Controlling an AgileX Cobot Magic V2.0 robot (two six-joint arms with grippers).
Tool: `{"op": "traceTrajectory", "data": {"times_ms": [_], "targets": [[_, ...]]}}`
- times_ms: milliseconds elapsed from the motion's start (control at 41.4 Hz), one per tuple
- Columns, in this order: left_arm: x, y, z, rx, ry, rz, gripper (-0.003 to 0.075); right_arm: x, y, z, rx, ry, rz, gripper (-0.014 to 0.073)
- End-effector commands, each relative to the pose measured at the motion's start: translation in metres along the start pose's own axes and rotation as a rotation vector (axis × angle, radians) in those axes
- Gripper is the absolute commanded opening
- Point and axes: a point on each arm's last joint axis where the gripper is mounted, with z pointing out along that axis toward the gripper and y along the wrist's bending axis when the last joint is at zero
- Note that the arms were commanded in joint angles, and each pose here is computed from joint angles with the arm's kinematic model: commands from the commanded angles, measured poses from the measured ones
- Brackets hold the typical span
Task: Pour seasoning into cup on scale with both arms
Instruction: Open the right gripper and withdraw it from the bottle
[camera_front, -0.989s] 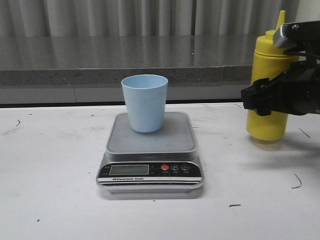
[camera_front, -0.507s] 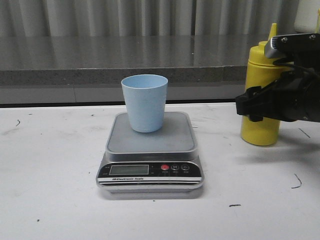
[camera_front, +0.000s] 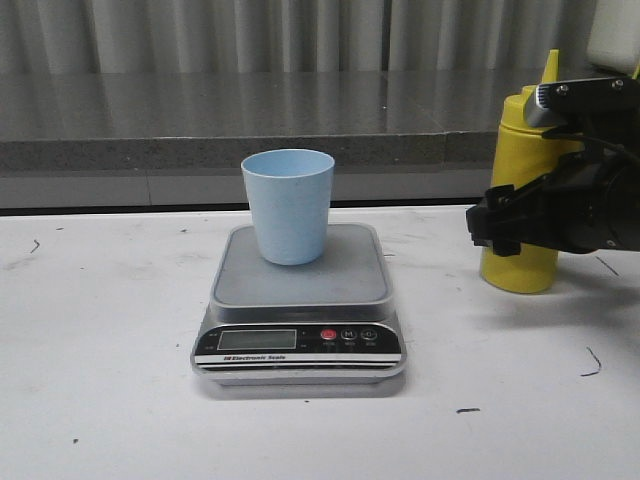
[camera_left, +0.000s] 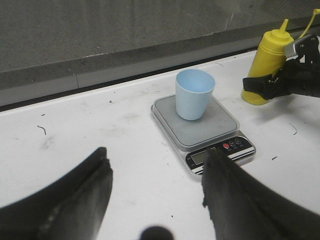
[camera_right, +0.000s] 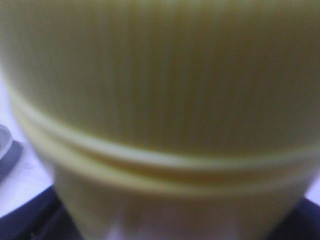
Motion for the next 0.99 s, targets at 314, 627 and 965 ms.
{"op": "traceTrajectory", "data": {"times_ms": [314, 627, 965], "targets": [[-0.013, -0.001, -0.003, 0.004, -0.085, -0.011, 0.04, -0.035, -0.002, -0.02, 0.01, 0.054, 0.012, 0.0604], [-0.013, -0.001, -0.003, 0.004, -0.085, -0.011, 0.04, -0.039, -0.002, -0.053, 0.031, 0.362, 0.069, 0.0604], [-0.013, -0.001, -0.003, 0.004, -0.085, -0.011, 0.04, -0.063, 0.0, -0.1, 0.051, 0.806, 0.094, 0.0604]]}}
